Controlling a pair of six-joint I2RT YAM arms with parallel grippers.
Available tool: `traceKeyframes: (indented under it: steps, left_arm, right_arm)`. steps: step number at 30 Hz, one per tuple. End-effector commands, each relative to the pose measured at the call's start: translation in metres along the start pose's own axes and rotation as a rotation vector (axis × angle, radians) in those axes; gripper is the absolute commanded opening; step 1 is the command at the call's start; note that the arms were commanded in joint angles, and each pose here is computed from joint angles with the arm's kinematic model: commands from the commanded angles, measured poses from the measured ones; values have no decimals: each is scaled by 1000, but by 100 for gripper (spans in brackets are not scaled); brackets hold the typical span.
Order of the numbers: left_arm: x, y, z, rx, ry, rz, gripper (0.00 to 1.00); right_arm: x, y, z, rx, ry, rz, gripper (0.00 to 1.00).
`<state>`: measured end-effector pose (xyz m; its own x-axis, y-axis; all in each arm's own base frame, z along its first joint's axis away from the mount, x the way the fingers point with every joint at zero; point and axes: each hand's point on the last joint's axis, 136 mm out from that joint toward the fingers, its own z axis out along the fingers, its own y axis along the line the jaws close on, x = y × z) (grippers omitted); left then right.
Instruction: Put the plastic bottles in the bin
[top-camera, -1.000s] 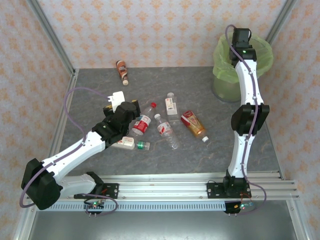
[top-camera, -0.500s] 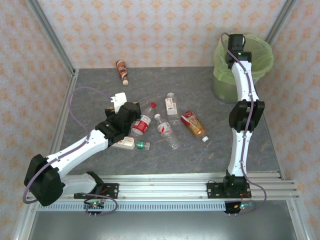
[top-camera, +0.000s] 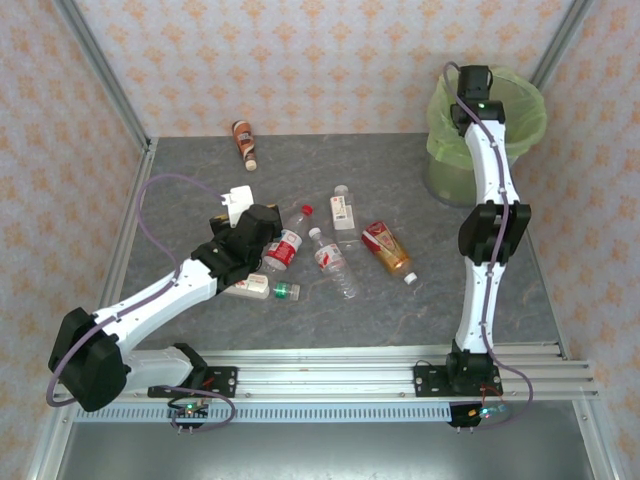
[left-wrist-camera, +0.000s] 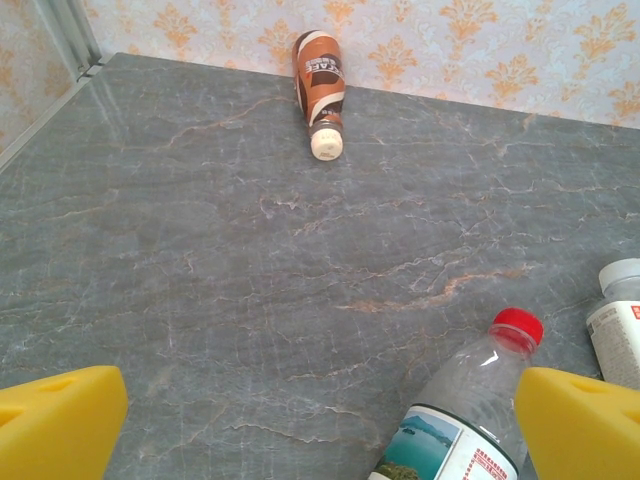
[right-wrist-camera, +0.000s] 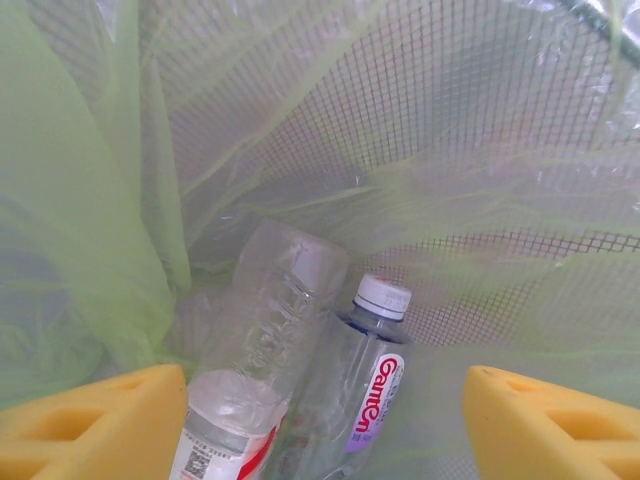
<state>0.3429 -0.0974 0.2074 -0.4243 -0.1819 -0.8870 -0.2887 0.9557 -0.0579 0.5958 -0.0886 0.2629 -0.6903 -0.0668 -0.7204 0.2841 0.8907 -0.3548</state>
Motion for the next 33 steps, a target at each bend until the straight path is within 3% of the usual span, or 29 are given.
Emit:
traceKeyframes:
  steps: [1,9,14,23,33]
  left_arm:
    - [-6,2,3,-18,-12,-26,100]
    - [-4,2,4,-21,-10,-29,100]
    - [-5,7,5,-32,0,-72,100]
    - [-17,16,23,-43,64,-140,100]
    - [-20,23,72,-171,155,-70,100]
  right_arm:
    - [-30,-28,-52,-11,-95,74,74]
    - [-43,-41,-94,-56,-166,118,83]
    - [-45,-46,-130,-127,-210,165,99]
    - [-34,-66,-200,-190,-312,245,99]
    - [21,-47,-233,-363,-297,344,99]
